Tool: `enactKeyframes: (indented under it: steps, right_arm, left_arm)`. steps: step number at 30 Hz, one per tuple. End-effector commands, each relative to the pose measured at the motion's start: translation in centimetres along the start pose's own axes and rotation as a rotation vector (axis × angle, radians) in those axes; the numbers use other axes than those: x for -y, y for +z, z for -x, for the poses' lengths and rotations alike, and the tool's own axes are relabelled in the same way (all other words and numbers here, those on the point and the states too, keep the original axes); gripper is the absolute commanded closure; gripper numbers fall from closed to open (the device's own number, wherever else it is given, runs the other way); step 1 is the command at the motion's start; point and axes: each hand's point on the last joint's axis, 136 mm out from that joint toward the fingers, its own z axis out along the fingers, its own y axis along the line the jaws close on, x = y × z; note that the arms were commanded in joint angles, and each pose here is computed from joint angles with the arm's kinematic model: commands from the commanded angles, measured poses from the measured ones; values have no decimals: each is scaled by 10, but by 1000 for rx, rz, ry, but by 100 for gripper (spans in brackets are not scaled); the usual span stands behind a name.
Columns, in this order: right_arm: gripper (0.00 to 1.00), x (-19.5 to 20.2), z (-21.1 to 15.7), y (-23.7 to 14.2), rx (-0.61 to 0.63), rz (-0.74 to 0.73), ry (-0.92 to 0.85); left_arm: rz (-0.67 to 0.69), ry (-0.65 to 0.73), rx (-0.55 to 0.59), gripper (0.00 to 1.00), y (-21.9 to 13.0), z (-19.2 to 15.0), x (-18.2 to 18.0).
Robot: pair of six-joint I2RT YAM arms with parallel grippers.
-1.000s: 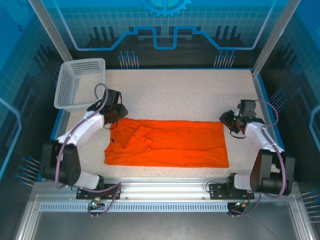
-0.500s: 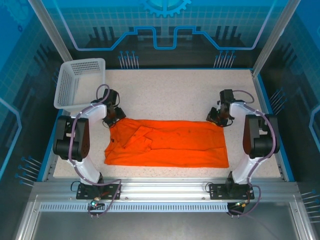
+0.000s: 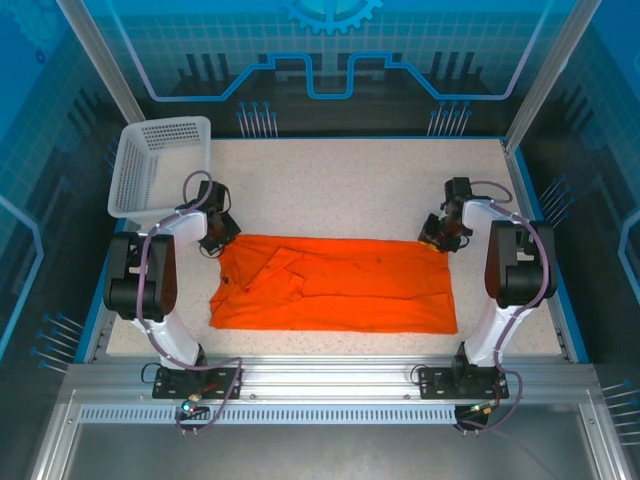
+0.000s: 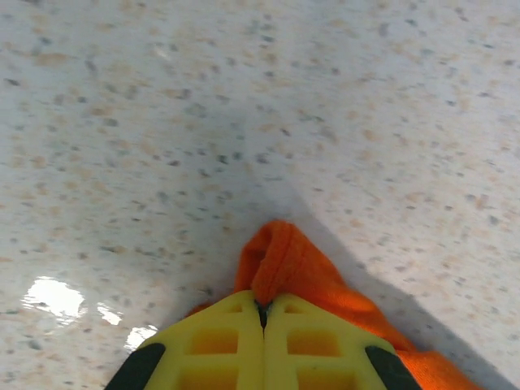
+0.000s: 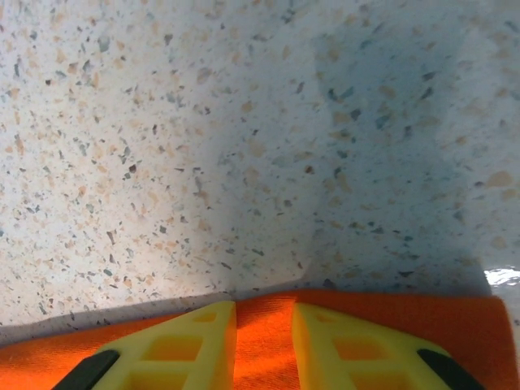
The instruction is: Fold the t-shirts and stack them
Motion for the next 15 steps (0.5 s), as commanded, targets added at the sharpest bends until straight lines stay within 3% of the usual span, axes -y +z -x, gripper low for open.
enactKeyframes:
  steps: [1,5,7,12,15]
  right_arm:
    - [72,19,1,4,-17,-46,64]
    - [66,14,3,2,-13,-6,66]
    - [59,7,4,-7,17,38,59]
    - [40,-24,8,-50,171,175,-36]
    - [36,-58,0,-74,255,268,-168]
  left_arm:
    - [89,-43,80,89,-7,12,-24]
    - [65,-45,74,81,-11,16,-17]
    - [45,-46,81,67,-19,21,-11]
    - [-47,-48,152,46,-63,34,6]
    - [-72,-36,185,36,-89,30,13]
